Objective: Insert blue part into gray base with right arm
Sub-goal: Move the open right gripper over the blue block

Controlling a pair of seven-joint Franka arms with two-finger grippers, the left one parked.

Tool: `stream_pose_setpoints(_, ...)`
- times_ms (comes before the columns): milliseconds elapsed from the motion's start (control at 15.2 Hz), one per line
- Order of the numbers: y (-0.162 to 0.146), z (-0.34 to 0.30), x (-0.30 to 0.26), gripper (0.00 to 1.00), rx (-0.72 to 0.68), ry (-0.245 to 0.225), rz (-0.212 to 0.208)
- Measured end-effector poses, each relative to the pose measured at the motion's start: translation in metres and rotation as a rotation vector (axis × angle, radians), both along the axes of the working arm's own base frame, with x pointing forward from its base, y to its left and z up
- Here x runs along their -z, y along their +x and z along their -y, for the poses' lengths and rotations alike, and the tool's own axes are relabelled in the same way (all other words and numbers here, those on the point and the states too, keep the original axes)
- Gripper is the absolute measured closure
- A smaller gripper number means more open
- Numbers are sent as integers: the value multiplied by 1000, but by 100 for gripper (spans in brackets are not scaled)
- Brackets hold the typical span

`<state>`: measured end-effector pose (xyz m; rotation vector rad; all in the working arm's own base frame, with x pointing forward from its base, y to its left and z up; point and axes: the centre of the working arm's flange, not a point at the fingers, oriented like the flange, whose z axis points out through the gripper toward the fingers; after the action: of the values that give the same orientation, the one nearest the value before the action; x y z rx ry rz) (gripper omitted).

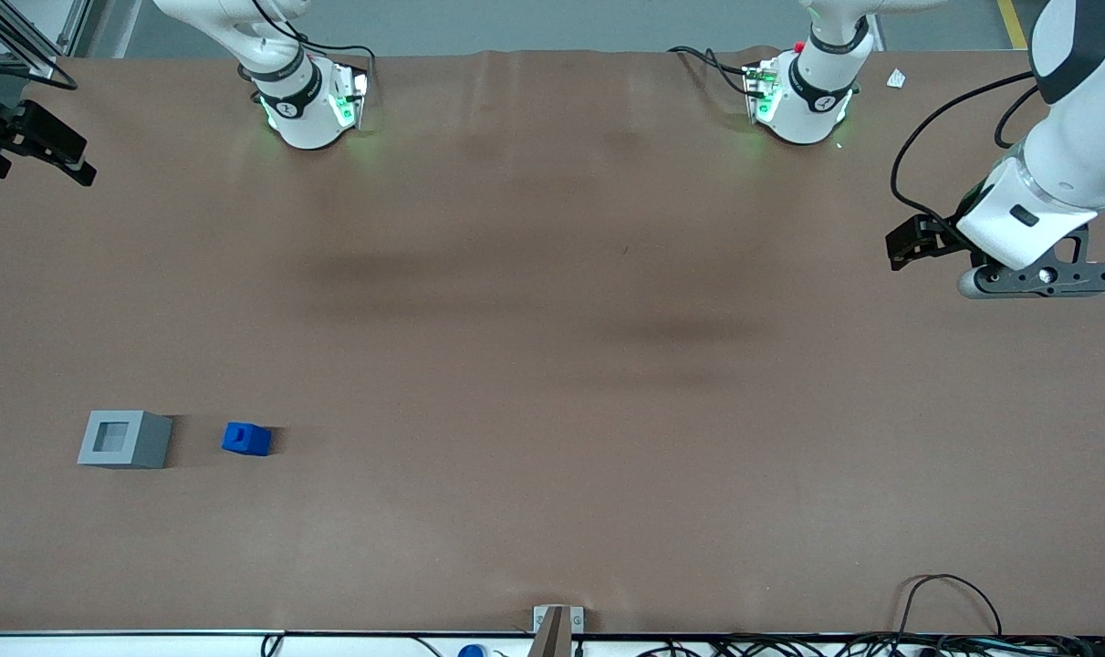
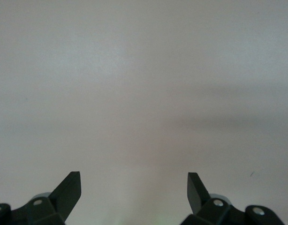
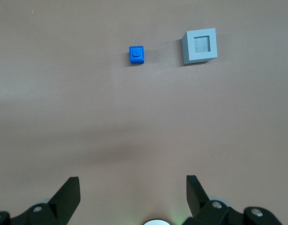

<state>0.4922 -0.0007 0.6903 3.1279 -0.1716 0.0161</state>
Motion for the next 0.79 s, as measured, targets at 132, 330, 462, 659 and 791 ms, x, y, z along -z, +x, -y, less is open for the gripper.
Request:
stream_pose_setpoints(132, 0, 0, 0, 0, 0, 0, -1)
stream_pose_setpoints(330, 1, 0, 3, 0, 0, 0, -10)
stream_pose_setpoints(462, 7, -1, 12, 0, -1, 1, -24)
stream_pose_setpoints(659, 23, -2, 34, 0, -3, 5, -28)
stream_pose_setpoints(791, 31, -2, 54, 0, -3, 6, -30)
